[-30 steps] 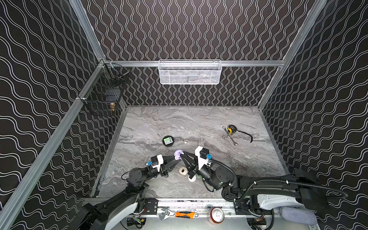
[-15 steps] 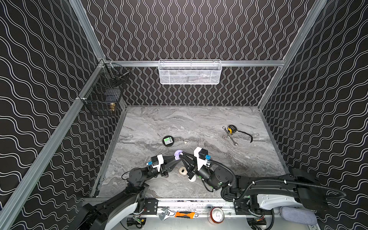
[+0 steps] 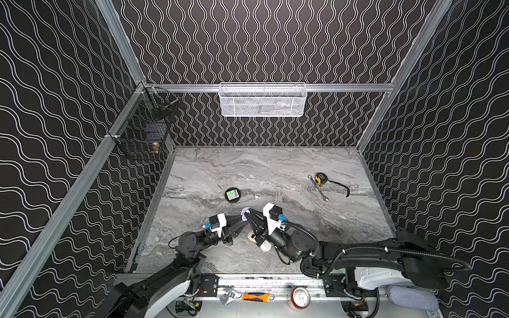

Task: Insert wireless bluetooth earbuds into charging case
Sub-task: Insert the wireless bluetooth earbud into the charging case.

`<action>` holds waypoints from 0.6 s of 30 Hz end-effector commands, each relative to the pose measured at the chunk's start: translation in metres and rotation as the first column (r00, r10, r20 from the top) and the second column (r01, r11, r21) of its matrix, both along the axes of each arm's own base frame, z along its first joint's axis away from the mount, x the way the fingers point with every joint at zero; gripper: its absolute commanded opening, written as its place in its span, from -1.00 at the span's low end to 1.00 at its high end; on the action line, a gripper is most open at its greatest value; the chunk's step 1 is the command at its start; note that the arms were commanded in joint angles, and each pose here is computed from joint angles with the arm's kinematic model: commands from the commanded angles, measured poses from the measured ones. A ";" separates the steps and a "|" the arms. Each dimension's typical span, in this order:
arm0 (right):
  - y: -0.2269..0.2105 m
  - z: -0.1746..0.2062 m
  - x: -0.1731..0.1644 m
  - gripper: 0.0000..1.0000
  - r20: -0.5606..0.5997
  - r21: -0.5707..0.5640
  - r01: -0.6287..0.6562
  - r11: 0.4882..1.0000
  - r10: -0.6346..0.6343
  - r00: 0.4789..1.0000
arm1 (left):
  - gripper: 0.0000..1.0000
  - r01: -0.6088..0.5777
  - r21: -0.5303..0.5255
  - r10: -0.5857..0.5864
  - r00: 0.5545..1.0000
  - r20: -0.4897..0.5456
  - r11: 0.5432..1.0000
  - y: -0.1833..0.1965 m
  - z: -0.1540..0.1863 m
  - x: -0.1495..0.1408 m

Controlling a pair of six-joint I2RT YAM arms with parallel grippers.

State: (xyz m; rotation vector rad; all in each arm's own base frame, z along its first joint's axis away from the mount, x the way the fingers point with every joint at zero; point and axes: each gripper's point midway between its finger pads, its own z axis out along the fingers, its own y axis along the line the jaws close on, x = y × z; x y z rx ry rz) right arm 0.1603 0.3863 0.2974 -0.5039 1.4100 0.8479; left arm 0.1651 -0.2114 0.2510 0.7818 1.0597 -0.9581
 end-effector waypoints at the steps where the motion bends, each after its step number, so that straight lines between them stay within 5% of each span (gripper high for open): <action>1: -0.005 0.010 0.002 -0.71 0.027 0.044 0.024 0.999 -0.025 0.999 | -1.00 -0.005 -0.005 0.006 1.000 0.028 1.000 0.001 0.005 0.000; 18: -0.018 0.009 0.004 -0.71 0.045 0.052 0.057 0.997 -0.060 0.997 | -1.00 -0.004 -0.005 0.004 1.000 0.030 1.000 0.000 0.005 -0.001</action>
